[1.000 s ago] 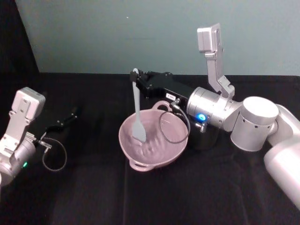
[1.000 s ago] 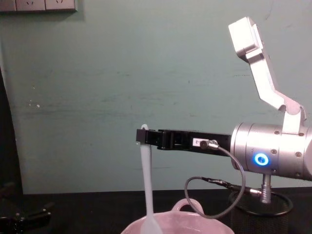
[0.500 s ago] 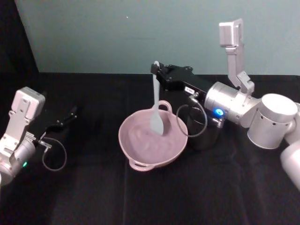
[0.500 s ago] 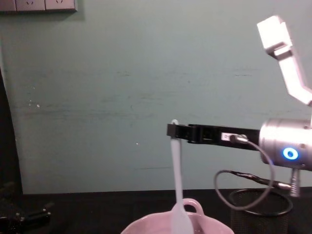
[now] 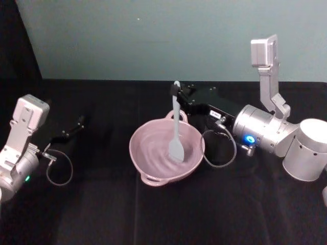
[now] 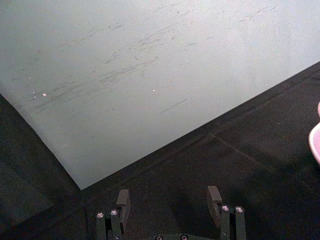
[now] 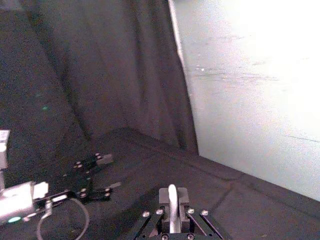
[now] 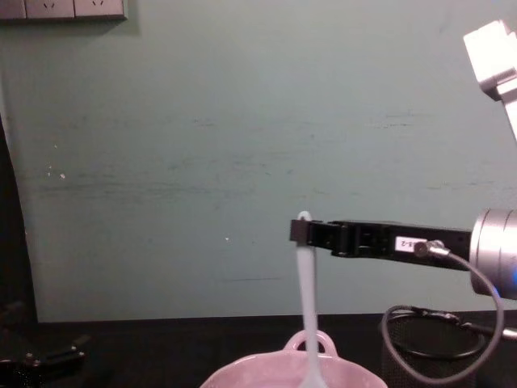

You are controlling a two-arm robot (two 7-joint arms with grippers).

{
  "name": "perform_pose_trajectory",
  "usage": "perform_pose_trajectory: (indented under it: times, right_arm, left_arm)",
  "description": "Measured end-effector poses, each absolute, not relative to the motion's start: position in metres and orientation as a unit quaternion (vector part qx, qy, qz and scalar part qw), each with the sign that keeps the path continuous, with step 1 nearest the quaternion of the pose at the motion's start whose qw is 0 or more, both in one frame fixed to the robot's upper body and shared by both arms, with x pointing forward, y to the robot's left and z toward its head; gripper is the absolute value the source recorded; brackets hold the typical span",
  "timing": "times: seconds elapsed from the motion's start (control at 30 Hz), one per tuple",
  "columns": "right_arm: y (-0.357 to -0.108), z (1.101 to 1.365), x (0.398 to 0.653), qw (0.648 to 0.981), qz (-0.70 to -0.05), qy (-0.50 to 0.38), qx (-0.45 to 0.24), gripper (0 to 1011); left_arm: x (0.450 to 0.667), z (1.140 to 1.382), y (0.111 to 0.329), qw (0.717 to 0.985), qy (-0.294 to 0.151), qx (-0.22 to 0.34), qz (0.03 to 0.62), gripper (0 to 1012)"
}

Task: Use the one hand to pick up the spoon and stir the clear water in the bowl.

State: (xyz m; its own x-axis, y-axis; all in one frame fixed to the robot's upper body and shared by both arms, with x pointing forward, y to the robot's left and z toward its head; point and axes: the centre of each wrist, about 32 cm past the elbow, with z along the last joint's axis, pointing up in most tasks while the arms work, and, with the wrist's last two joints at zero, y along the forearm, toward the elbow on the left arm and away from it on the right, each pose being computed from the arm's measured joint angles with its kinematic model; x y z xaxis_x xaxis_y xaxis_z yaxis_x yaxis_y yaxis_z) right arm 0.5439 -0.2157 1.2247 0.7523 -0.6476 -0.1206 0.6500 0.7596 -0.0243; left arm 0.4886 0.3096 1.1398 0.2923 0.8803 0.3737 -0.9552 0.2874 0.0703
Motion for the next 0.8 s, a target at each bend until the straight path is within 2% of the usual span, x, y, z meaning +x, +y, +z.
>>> perform_pose_trajectory:
  times: [0.33,0.57,0.8]
  right_arm:
    - [-0.191,1.225,0.542,0.949,-0.308,0.062,0.006,109]
    - [-0.174,1.224,0.561,0.953,-0.297,0.063,0.009,109]
    - [-0.170,1.226,0.582,0.951,-0.301,0.064,0.004,109]
  left_arm:
    - [0.489,1.140,0.310,0.791,-0.132,0.141,0.580,1011]
    - [0.489,1.140,0.310,0.791,-0.132,0.141,0.580,1011]
    - [0.489,1.140,0.310,0.791,-0.132,0.141,0.580,1011]
